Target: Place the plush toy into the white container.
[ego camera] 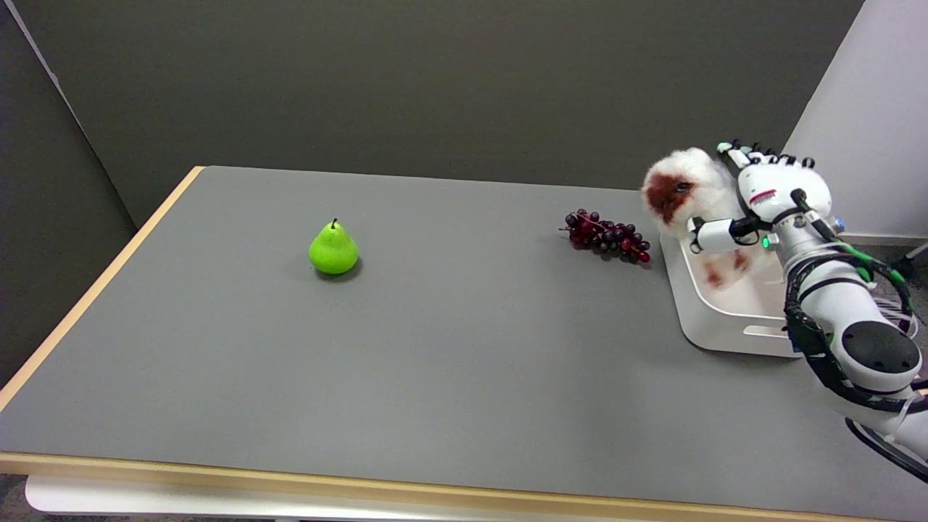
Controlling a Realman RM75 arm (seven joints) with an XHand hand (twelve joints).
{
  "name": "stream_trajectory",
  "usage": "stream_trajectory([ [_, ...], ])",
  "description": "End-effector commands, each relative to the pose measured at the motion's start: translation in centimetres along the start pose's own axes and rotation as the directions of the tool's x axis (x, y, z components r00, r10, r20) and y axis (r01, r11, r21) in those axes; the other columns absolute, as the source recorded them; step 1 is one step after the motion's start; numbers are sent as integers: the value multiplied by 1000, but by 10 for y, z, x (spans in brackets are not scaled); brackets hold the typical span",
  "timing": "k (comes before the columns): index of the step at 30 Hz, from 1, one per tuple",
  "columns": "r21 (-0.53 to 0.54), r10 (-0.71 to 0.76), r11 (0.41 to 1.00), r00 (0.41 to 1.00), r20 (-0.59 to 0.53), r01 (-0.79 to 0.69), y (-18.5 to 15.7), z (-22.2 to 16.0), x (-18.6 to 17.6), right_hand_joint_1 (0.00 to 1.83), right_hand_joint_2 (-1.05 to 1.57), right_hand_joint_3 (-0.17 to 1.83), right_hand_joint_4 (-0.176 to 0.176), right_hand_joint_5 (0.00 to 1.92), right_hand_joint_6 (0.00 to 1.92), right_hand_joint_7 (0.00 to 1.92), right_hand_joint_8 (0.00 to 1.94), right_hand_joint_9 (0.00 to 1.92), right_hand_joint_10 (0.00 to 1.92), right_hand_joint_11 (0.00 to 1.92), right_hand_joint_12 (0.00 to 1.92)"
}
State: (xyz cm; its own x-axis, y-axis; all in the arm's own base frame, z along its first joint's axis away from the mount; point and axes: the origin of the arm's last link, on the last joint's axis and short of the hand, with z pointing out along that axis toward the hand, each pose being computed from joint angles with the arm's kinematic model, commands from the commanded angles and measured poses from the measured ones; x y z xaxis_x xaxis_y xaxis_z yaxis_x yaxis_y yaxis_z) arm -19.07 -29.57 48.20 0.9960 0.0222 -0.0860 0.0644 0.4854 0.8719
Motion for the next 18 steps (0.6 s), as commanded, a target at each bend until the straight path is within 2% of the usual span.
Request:
stream_trajectory([
  [1,-111,549,836,816,182,-537,16,-12,-49,485,540,875,22,-1,65,-1,-1,-1,352,19,1123],
  [5,-34,622,779,766,164,-626,3,-4,-30,486,519,784,26,-1,-1,-1,-1,-1,155,-1,1115],
  [7,9,623,777,770,137,-630,-3,-1,-18,475,514,779,37,-1,-1,-1,-1,-1,118,-1,1102],
  [9,59,616,781,782,92,-622,-12,0,-1,450,501,792,65,-1,-1,-1,-1,-1,8,-1,1024],
  [11,135,595,795,803,14,-591,-26,0,27,452,512,782,65,-1,-1,-1,-1,-1,-1,-1,935],
  [13,187,603,789,796,-52,-585,-38,-1,51,476,572,662,71,-1,-1,-1,-1,-1,-1,-1,666],
  [16,259,594,795,791,-149,-548,-49,4,86,469,585,666,68,-1,-1,-1,-1,-1,-1,-1,586],
  [18,286,615,779,767,-181,-558,-51,11,103,454,591,685,65,-1,-1,-1,-1,-1,-1,-1,543],
])
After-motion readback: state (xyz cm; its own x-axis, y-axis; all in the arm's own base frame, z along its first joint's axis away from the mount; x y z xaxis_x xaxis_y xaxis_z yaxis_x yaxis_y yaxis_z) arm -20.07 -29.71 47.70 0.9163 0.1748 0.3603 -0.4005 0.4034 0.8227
